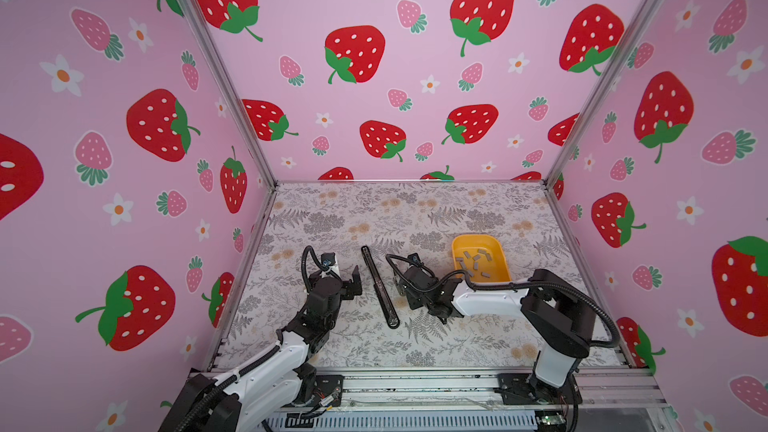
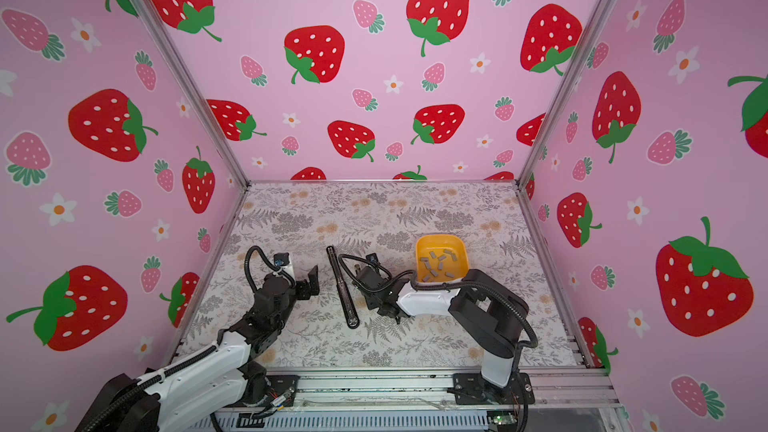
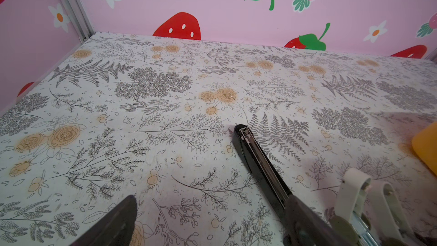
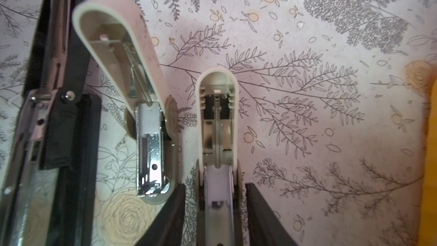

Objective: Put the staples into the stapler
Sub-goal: 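Lower the mini stapler beside the other mini stapler and open the right gripper, then move the right gripper over the yellow tray of staple strips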

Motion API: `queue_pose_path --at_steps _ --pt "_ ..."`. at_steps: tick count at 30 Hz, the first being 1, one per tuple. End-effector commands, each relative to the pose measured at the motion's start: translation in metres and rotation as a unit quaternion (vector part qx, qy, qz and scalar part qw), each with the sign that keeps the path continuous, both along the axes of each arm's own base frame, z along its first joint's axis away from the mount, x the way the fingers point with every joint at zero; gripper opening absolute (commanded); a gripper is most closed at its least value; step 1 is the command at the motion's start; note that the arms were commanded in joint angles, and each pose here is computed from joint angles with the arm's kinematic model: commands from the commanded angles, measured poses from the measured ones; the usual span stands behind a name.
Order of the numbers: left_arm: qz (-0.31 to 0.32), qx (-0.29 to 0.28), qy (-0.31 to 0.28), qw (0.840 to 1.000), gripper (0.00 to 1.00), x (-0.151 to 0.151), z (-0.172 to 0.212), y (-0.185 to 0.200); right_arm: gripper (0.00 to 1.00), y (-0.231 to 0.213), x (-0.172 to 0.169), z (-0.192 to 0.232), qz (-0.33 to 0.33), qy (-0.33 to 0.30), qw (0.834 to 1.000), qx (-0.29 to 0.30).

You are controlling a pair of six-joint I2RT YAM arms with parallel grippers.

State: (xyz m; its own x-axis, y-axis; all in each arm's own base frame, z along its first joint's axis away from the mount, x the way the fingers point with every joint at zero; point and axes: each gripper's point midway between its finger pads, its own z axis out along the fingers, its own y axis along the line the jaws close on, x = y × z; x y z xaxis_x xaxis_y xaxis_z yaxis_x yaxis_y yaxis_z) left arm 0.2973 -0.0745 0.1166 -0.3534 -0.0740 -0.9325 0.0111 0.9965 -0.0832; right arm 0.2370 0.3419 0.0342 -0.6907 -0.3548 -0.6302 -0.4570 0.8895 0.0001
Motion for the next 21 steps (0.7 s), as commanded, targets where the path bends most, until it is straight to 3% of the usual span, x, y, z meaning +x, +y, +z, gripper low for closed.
queue_pose_path --at_steps 1,12,16,21 --pt "0.009 -0.014 -0.010 1.000 0.99 0.005 0.010 0.000 0.45 -0.005 0.003 -0.001 -0.015 -0.005 1.000 0.000" --pt "0.007 -0.014 -0.010 1.000 0.99 0.005 0.009 -0.001 0.51 -0.013 0.006 0.029 -0.023 -0.028 0.999 0.015" --pt "-0.003 -0.015 -0.009 1.000 0.99 0.003 0.010 -0.003 0.51 -0.025 0.006 0.069 -0.036 -0.062 0.996 0.045" --pt "-0.079 -0.028 -0.034 0.996 0.99 -0.008 0.015 -0.024 0.51 -0.070 0.005 0.128 -0.082 -0.129 0.984 0.093"
